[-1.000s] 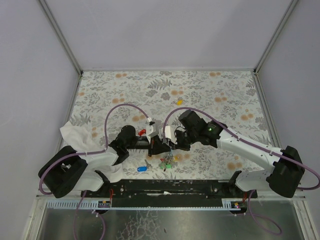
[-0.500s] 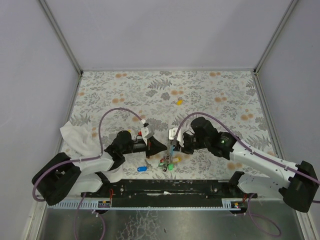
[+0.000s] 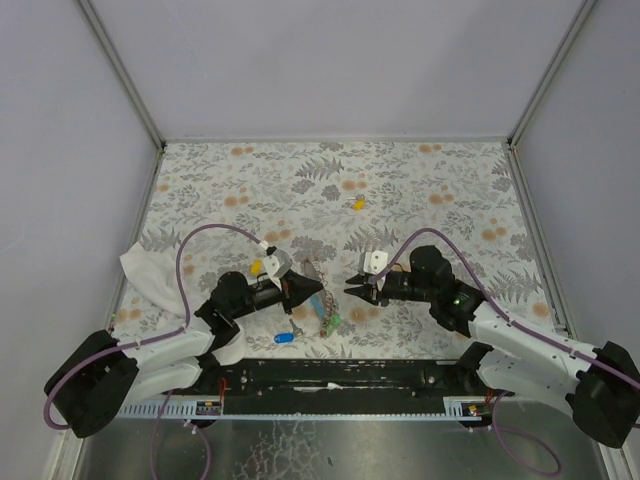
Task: Put the keys on the keyring
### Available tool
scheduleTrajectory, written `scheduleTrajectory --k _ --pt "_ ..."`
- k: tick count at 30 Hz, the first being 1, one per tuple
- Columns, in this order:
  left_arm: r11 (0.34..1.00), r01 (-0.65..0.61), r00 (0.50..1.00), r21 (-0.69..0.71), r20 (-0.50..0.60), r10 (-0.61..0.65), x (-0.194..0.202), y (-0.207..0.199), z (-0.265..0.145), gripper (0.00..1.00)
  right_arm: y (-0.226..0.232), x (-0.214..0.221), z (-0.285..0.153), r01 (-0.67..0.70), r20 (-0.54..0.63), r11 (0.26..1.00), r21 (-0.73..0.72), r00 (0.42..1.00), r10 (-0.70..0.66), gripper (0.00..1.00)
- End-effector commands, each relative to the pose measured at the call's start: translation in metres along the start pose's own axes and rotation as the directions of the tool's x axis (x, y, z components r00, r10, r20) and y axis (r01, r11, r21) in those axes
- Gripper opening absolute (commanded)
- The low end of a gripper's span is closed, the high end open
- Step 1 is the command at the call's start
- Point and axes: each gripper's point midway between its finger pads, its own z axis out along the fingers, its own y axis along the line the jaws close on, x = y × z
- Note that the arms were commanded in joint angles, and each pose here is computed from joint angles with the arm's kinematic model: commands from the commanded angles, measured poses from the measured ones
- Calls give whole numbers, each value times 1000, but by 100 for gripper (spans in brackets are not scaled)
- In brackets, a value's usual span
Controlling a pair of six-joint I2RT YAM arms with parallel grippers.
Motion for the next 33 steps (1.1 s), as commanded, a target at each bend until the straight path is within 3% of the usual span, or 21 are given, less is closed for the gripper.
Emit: scheduleTrajectory --k 1,10,33 --pt "1000 8 992 -11 126 -7 -28 -1 5 0 -3 -31 8 37 139 999 -29 990 -32 31" --pt "999 -27 999 27 29 26 -9 -2 12 0 -13 -15 13 24 100 1000 -20 995 -22 31" --pt "990 -69 995 122 81 60 -13 -21 5 0 -3 -9 32 7 123 989 -149 992 12 28"
